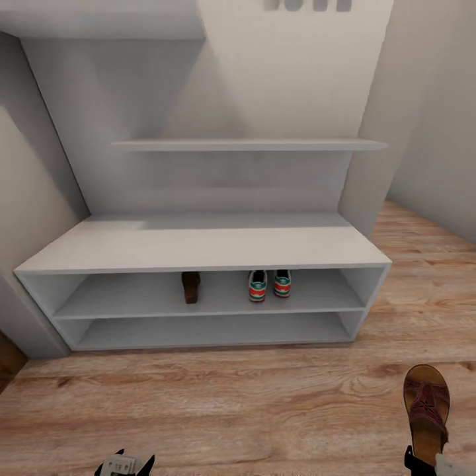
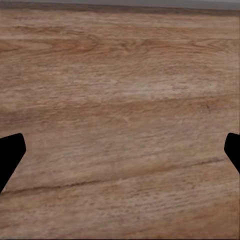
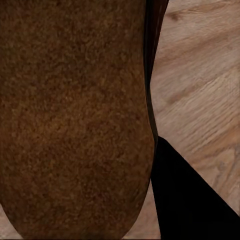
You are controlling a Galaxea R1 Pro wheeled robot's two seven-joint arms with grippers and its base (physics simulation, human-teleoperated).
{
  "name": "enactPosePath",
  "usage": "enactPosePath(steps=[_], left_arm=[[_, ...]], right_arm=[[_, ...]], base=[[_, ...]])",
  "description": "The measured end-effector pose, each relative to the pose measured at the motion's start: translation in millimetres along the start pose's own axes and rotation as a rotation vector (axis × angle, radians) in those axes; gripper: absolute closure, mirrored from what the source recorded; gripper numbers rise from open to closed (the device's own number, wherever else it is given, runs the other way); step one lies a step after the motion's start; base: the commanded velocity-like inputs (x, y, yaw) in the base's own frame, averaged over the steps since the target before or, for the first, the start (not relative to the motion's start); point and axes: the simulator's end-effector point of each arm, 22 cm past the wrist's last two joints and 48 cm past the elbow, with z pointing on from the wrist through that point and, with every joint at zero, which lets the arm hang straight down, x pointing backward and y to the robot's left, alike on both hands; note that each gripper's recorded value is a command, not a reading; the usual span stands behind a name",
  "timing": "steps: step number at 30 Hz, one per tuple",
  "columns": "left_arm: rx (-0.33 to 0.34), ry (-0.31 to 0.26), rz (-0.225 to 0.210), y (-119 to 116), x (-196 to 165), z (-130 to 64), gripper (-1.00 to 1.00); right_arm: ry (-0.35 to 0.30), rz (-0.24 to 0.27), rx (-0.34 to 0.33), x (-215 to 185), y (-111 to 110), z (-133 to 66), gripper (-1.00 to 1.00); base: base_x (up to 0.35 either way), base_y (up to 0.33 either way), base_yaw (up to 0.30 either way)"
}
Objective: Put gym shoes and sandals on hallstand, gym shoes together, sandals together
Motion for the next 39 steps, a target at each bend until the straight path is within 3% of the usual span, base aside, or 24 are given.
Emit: enactPosePath(steps=[5,14,39], left_arm=[[-0.003,0.001,-0.001,1,0,-0.2,-1.00],[-0.055,-0.017,-0.027,26,-5,-6.2,-1.00],[-0.059,-0.014,-0.031,28,-5,-6.7,-1.00]], right_arm=[[0.000,0.000,0.000,0,0,0.0,1.00],[0.000,0.000,0.000,0,0,0.0,1.00],[0.000,-0.003,-0.003,0,0,0.2,1.00]], base=[[-0.088,0.302,0.000],[-0.118,0.302,0.000],[-0.100,0.303,0.000]])
